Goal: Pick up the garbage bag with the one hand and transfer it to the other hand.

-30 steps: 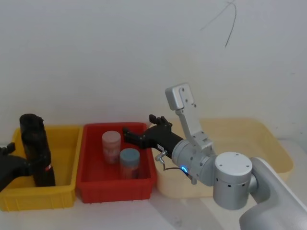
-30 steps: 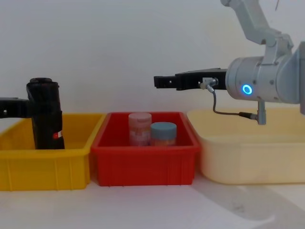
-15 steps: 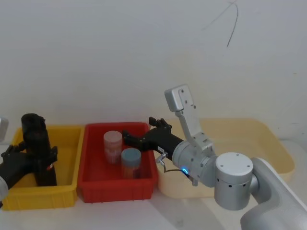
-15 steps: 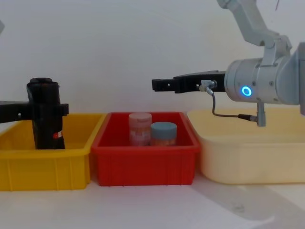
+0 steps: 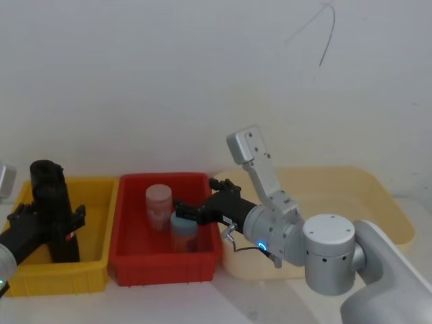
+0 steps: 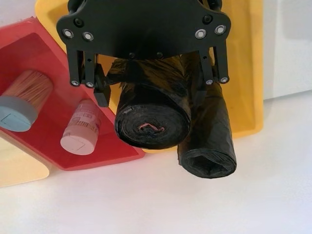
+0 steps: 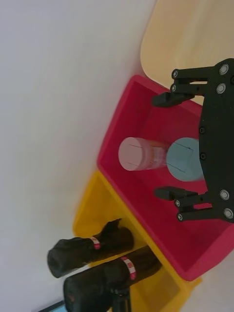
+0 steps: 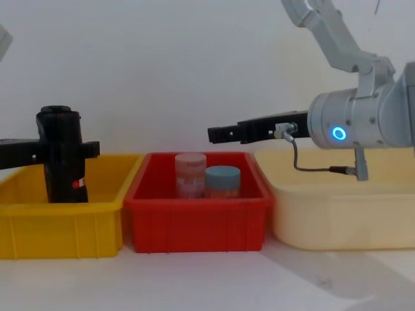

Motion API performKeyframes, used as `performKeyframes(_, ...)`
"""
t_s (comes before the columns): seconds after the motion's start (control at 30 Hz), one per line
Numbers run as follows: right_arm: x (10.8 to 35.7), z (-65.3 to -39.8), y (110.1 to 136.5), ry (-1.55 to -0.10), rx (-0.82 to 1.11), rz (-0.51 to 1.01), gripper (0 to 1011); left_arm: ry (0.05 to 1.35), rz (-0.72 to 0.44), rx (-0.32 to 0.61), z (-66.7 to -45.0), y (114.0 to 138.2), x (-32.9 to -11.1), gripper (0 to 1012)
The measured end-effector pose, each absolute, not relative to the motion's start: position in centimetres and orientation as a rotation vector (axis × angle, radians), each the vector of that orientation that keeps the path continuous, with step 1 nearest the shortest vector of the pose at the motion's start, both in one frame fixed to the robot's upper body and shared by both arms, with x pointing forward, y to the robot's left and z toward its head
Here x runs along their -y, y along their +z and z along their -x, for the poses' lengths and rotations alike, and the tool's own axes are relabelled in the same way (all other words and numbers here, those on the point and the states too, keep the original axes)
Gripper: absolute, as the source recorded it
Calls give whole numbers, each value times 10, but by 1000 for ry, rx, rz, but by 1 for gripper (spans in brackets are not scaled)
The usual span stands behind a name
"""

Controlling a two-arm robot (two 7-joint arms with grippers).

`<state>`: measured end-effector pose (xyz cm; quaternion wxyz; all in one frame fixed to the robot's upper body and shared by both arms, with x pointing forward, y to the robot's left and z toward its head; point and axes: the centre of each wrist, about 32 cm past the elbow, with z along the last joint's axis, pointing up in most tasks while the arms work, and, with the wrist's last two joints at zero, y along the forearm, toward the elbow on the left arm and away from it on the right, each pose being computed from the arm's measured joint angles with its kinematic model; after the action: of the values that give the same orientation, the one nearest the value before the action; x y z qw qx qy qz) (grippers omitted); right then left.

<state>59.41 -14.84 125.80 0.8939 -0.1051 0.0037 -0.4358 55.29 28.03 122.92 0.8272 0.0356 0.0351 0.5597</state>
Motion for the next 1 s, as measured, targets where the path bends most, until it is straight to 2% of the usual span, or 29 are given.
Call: performKeyframes(1.0, 136, -605, 1253, -825, -64, 323, 1000, 1182, -71, -78, -556, 1228, -279, 1002)
